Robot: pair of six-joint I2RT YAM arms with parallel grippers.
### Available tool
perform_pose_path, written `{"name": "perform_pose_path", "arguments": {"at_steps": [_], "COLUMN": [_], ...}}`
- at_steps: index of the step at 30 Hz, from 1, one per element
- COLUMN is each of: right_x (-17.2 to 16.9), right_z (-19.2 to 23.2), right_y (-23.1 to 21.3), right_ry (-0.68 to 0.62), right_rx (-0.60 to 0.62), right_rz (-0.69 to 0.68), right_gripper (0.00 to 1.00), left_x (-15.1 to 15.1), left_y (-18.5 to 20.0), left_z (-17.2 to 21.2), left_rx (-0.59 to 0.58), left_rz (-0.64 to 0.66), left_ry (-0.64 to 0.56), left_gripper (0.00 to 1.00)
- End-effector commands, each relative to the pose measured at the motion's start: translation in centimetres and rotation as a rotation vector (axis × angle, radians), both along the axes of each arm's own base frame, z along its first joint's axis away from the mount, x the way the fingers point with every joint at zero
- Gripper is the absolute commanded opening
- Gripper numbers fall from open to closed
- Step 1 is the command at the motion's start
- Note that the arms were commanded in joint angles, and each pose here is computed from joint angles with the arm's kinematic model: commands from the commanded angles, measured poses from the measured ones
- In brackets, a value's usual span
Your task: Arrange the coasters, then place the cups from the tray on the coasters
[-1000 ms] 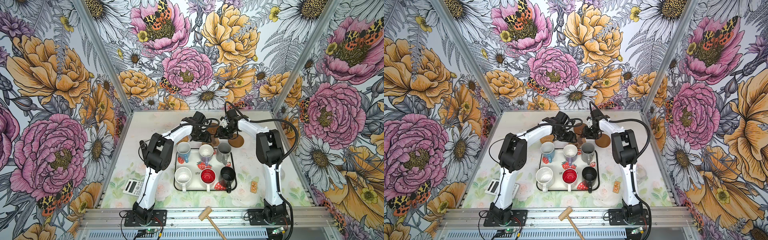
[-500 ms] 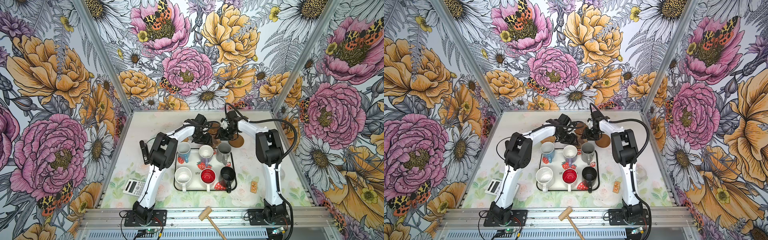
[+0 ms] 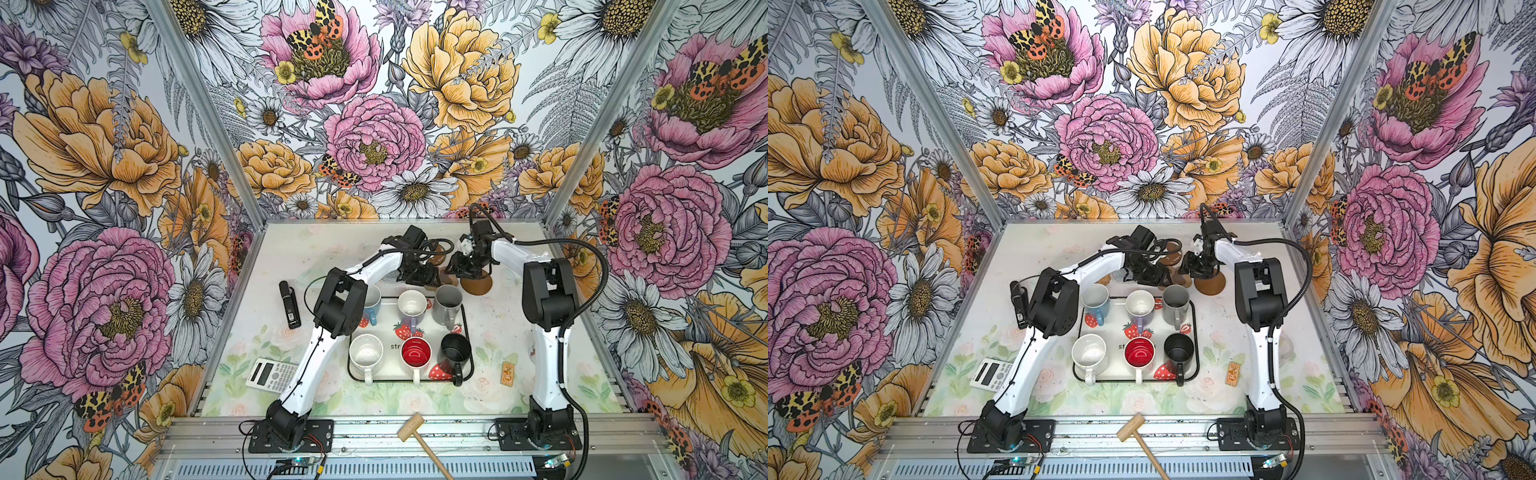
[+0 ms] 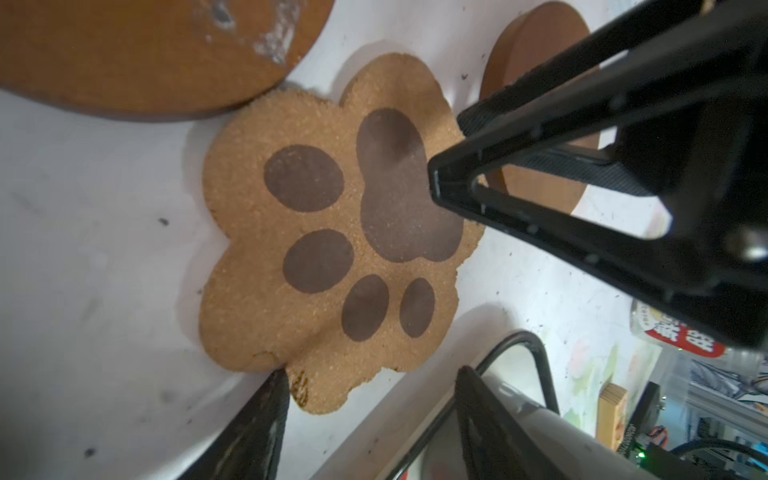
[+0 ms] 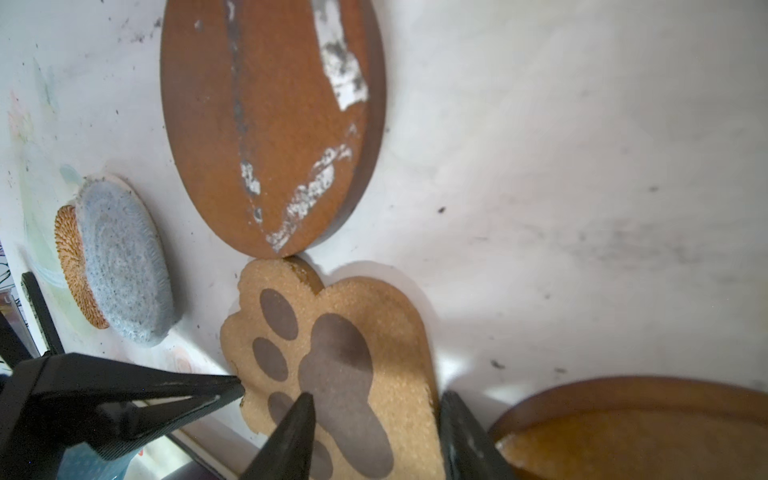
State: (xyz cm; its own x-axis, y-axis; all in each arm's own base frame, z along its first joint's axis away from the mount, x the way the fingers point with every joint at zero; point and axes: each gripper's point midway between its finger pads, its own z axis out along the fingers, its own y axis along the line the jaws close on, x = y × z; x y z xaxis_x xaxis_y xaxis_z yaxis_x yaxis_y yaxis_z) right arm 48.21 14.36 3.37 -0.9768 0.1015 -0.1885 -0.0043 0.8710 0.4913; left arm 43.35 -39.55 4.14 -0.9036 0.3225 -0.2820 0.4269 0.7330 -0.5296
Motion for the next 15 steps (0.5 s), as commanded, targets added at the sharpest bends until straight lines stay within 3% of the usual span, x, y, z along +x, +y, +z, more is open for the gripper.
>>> {"name": "perform_pose_path", "arguments": {"at_steps": [1, 15], "right_x": [-1.0, 1.6], "right_z": [0.0, -0.2], "right_y": [0.5, -2.9], "right_ry": [0.019, 0.003], "right_rx": [0.013, 0.026], "right_rz": [0.023, -0.060], "right_gripper": [0.51, 0.51], "left_x": [-1.0, 2.7], "left_y": [-3.1, -7.1], "left_z": [-2.0, -0.8], "left_rx": [-0.059, -0.201], "left_rz": [-0.029, 0.027], "left_ry": [0.049, 0.016], "left_gripper": [0.65, 0.67]}}
